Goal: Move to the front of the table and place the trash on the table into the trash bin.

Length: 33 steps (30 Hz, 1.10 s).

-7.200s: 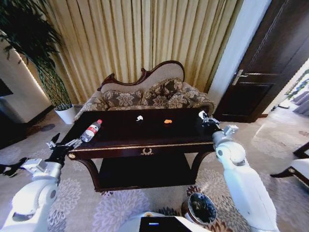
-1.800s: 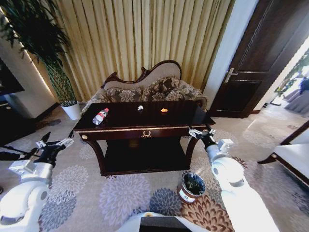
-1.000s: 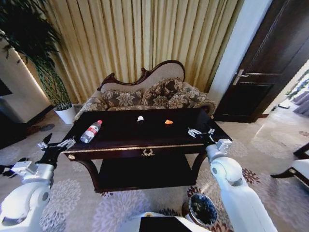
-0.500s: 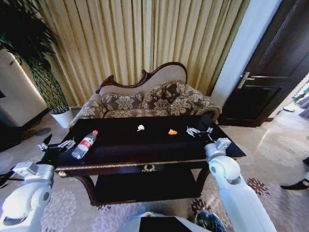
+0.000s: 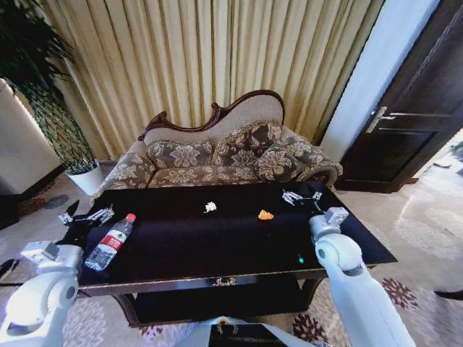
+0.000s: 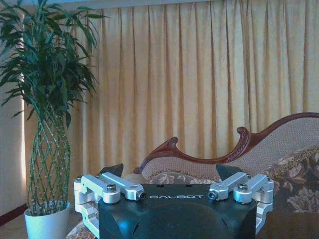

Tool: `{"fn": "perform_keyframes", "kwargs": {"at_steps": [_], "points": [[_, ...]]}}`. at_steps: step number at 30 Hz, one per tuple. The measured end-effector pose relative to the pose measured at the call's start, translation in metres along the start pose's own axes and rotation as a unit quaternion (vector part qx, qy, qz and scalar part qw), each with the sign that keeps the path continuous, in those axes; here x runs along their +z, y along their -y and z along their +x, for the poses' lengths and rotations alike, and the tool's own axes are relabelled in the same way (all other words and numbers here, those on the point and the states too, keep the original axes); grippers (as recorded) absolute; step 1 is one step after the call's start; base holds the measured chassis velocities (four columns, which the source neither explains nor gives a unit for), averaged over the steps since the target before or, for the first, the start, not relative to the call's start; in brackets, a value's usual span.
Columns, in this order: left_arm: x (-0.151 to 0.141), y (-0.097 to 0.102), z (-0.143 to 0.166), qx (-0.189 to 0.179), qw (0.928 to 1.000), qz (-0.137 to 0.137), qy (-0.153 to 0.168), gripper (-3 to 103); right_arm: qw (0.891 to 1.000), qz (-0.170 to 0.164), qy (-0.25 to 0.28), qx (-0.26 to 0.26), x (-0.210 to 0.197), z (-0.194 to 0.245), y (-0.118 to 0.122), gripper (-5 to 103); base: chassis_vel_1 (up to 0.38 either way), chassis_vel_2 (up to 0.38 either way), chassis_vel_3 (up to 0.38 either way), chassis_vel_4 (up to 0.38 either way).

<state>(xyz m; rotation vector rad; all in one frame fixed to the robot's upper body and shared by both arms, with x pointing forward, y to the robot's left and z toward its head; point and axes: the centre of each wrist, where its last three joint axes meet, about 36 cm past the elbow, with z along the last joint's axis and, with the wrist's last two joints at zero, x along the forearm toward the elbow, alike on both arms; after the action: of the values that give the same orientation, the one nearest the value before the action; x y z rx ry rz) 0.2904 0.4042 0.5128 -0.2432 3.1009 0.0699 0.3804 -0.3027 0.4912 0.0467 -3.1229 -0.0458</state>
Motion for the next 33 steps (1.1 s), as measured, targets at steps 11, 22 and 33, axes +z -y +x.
{"fn": "perform_keyframes", "kwargs": {"at_steps": [11, 22, 33], "points": [[0.004, -0.004, -0.002, -0.006, 1.0000, 0.006, -0.004, 100, 1.000, 0.001, 0.000, -0.016, 0.006, 0.000, -0.010, 100, 0.061, -0.072, -0.051, 0.064], [0.002, 0.000, -0.003, -0.002, 1.0000, 0.008, 0.000, 100, 0.998, 0.009, -0.046, -0.051, 0.012, 0.005, -0.027, 100, 0.000, 0.000, 0.000, 0.000], [-0.008, 0.006, 0.000, 0.005, 0.9999, 0.015, 0.007, 100, 0.991, -0.007, -0.109, -0.073, 0.016, 0.001, -0.032, 100, 0.000, 0.000, 0.000, 0.000]]}}
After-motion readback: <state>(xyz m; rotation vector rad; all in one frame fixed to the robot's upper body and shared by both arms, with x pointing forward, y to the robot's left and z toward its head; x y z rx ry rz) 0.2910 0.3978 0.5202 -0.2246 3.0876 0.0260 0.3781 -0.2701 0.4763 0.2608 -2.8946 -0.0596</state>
